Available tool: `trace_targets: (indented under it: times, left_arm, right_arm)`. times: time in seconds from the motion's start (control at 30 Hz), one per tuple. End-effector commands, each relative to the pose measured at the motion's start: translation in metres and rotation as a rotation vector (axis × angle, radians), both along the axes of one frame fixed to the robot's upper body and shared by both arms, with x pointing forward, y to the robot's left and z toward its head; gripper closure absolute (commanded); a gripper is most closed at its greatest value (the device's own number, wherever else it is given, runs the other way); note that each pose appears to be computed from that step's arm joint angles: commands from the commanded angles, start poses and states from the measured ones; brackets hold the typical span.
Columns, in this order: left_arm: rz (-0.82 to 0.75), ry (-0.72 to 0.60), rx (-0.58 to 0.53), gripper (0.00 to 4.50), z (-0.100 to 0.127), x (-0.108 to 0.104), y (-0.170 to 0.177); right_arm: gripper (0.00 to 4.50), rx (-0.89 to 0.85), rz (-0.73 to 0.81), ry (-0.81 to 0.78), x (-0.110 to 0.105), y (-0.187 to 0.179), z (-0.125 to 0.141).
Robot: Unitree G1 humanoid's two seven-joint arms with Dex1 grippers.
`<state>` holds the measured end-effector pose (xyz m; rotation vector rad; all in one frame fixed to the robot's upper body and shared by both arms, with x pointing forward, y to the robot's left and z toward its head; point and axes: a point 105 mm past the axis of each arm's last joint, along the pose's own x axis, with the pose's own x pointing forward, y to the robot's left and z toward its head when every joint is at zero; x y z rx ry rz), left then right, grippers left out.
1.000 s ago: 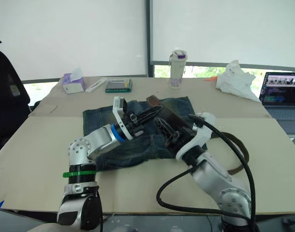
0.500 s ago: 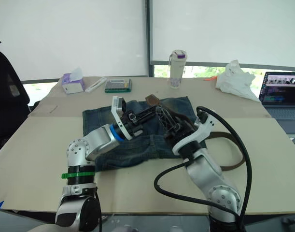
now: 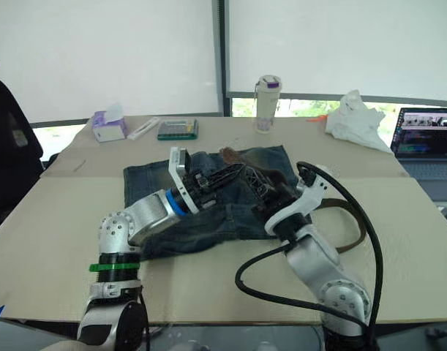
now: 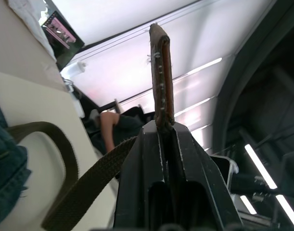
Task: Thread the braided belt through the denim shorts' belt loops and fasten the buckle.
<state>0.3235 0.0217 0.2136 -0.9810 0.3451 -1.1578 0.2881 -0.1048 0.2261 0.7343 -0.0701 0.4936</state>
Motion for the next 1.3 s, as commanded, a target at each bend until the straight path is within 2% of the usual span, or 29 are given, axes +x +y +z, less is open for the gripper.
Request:
trace_targets:
  times: [0.03,0.13,0.27,0.33,0.43,0.53,0.63,0.8,0.83,0.93,0.97,1.03,1.2,1.3]
  left_arm:
    - [-0.037,-0.264,0.195,2.89,-0.004,-0.013,0.003]
    - [-0.037,-0.447,0.366,1.78,-0.023,-0.01,0.012]
    - [-0.096,-0.764,0.692,0.5,-0.066,-0.007,0.015]
    - [-0.161,-0.837,0.767,0.5,-0.087,-0.009,0.006]
    - [-0.197,-0.839,0.813,0.5,-0.104,-0.008,-0.006]
    - [-0.2,-0.902,0.96,0.5,-0.127,0.005,-0.022]
    - [-0.241,-1.026,1.03,1.31,-0.14,0.008,-0.028]
    - [-0.338,-1.087,1.037,2.98,-0.149,0.008,-0.013]
    - [-0.352,-1.095,1.032,3.25,-0.15,0.008,-0.01]
    - [-0.468,-1.132,0.916,4.32,-0.144,-0.009,0.006]
    - [-0.515,-1.141,0.872,4.46,-0.142,-0.016,0.017]
    - [-0.578,-1.169,0.839,4.46,-0.14,-0.026,0.037]
    - [-0.614,-1.198,0.793,4.46,-0.135,-0.034,0.059]
    - [-0.58,-1.202,0.8,4.46,-0.134,-0.03,0.057]
  right_arm:
    - [4.5,-0.045,-0.089,-0.051,-0.01,-0.04,0.012]
    - [4.5,-0.097,-0.124,-0.046,-0.019,-0.065,0.014]
    - [4.5,-0.175,-0.163,-0.019,-0.031,-0.09,0.01]
    - [4.5,-0.2,-0.181,-0.004,-0.036,-0.097,0.008]
    - [4.5,-0.219,-0.188,0.004,-0.039,-0.099,0.008]
    - [4.5,-0.227,-0.198,0.009,-0.041,-0.099,0.007]
    - [4.5,-0.26,-0.212,0.02,-0.043,-0.099,0.005]
    - [4.5,-0.314,-0.225,0.029,-0.047,-0.104,0.005]
    - [4.5,-0.325,-0.227,0.034,-0.048,-0.106,0.004]
    - [4.5,-0.386,-0.202,0.076,-0.05,-0.109,-0.002]
    - [4.5,-0.42,-0.173,0.104,-0.051,-0.108,-0.008]
    - [4.5,-0.462,-0.108,0.147,-0.055,-0.104,-0.016]
    - [4.5,-0.505,0.025,0.185,-0.062,-0.09,-0.024]
    - [4.5,-0.529,0.097,0.212,-0.065,-0.082,-0.031]
